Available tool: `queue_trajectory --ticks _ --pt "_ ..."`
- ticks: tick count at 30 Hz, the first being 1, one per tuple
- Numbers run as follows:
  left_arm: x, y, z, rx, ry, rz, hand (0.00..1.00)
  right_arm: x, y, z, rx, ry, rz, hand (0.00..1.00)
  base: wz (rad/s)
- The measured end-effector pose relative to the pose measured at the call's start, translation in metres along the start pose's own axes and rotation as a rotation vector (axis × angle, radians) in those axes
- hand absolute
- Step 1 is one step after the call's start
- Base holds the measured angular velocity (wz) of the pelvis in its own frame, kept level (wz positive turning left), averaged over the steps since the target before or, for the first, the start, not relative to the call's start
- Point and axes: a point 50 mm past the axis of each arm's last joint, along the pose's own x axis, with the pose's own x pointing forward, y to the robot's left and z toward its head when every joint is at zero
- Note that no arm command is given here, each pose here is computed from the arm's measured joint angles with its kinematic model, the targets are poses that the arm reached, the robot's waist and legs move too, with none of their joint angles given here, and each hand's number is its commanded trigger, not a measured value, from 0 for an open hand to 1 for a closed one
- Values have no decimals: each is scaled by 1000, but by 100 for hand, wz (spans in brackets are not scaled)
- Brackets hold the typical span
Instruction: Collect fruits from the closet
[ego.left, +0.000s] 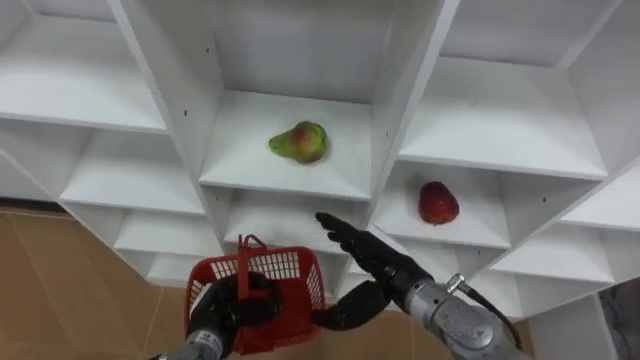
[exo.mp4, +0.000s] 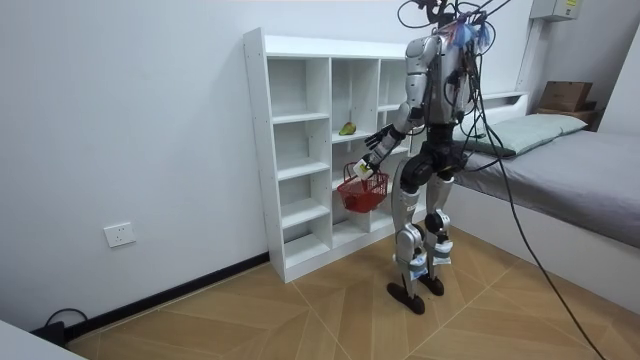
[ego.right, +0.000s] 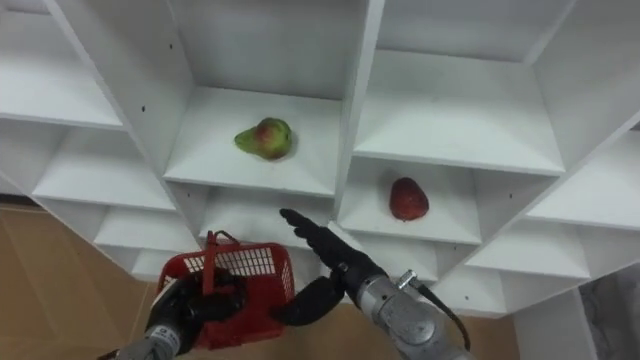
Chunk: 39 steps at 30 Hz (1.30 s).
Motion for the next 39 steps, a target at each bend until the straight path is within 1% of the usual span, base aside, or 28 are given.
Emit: queue_trajectory --ticks 2,4,7,9,14,17,20,22,28,32,36,39 --pt "-1 1 -2 1 5 3 100 0 2 3 -15 -11 25 0 2" --pt "-1 5 -5 31 23 13 100 1 3 12 -51 -42 53 0 5" --pt "-2 9 -5 27 26 28 100 0 5 24 -113 -85 83 0 9" --pt "-2 12 -4 28 20 40 100 -2 4 32 -135 -114 88 0 11" --pt "-4 20 -5 82 31 61 100 -3 3 47 -161 -169 88 0 2" --pt "-5 23 -6 74 37 68 100 -3 3 56 -182 -202 86 0 6" --pt "-7 28 -9 52 41 84 100 -1 0 74 -258 -259 74 0 6" --pt "-7 28 -9 37 39 90 100 3 -4 87 -299 -299 56 0 17" --pt "-7 26 -11 47 46 92 100 6 -8 96 -342 -325 -23 0 15" --pt "-7 29 -12 36 63 110 100 5 -12 107 -385 -354 -80 0 2" --pt "-8 32 -11 42 61 115 100 5 -24 125 -444 -406 -149 0 8" --pt "-8 32 -11 39 67 125 100 5 -33 131 -491 -413 -212 0 18"
